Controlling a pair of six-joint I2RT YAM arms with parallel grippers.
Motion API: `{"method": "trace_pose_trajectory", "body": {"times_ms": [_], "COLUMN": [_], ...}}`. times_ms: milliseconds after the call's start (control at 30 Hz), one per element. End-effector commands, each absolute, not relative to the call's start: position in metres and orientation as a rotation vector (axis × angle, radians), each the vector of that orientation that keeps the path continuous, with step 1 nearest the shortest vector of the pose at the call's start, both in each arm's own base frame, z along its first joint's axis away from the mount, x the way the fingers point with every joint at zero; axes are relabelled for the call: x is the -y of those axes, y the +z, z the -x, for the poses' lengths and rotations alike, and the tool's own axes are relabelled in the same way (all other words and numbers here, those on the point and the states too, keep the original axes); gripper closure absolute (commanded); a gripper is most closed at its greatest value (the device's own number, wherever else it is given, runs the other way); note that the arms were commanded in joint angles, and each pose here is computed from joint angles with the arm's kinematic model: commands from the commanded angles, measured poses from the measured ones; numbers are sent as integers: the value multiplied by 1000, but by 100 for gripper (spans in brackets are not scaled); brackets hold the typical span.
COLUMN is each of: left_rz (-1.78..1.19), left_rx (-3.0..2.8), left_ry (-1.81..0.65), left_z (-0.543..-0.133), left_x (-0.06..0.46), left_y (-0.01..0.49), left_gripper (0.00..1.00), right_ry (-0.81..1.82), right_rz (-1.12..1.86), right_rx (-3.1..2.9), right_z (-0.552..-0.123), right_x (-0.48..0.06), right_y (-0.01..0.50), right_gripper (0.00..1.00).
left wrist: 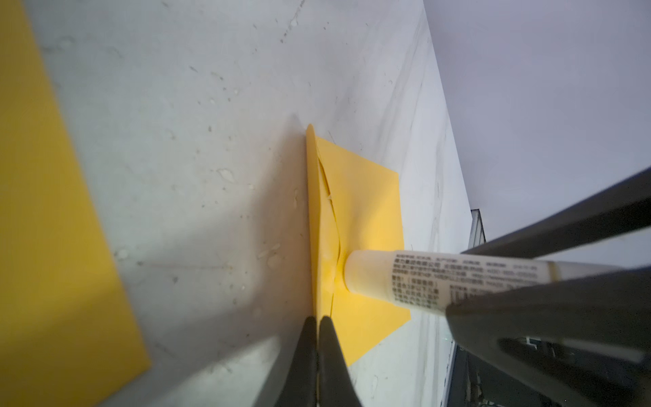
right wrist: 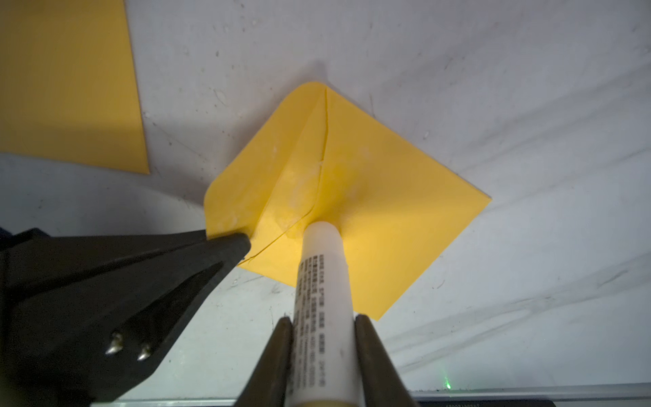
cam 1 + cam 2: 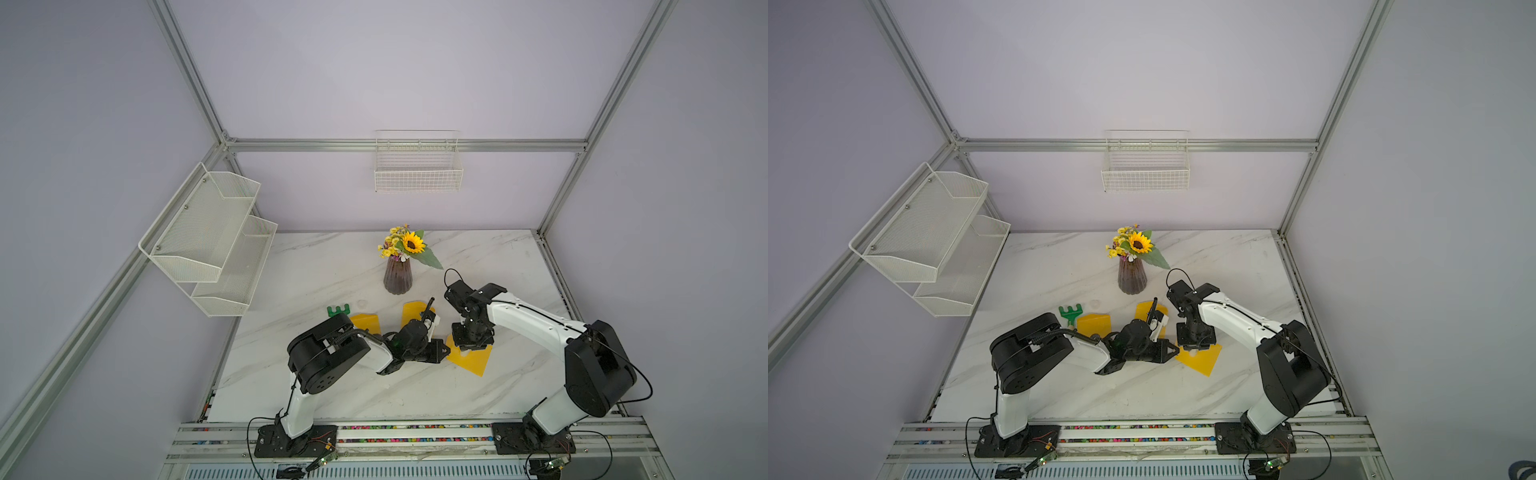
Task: Seal the envelope with a glue stick
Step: Apply the envelope at the center of the board.
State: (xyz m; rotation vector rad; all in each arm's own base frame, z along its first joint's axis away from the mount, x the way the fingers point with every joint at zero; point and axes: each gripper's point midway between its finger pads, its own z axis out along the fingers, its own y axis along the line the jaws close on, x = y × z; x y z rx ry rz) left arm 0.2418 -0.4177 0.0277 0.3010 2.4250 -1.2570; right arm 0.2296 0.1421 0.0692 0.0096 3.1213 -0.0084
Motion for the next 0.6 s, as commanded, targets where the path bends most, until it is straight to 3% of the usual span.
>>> {"method": "trace_pose_trajectory", "body": {"times_ms": [0,467,567], "left_rz": [-318,-328,-328], "left_rx": [-2517,-2546,-2547], "left_ry": [-1141,-1099,-1099], "left_z": [-234,-232,-231], "left_x": [408,408,408], "left_y": [4,0,0], "left_gripper": [100,100,100], "right_ry": [70,239,107], "right_rz": [-46,-66,-76], "right_rx": [-3070,-3072,-3059], "right_z": [-235,-233,-236], "right_x": [-152,-170,-155], "right_y": [69,59,60], "right_gripper": [100,100,100]}}
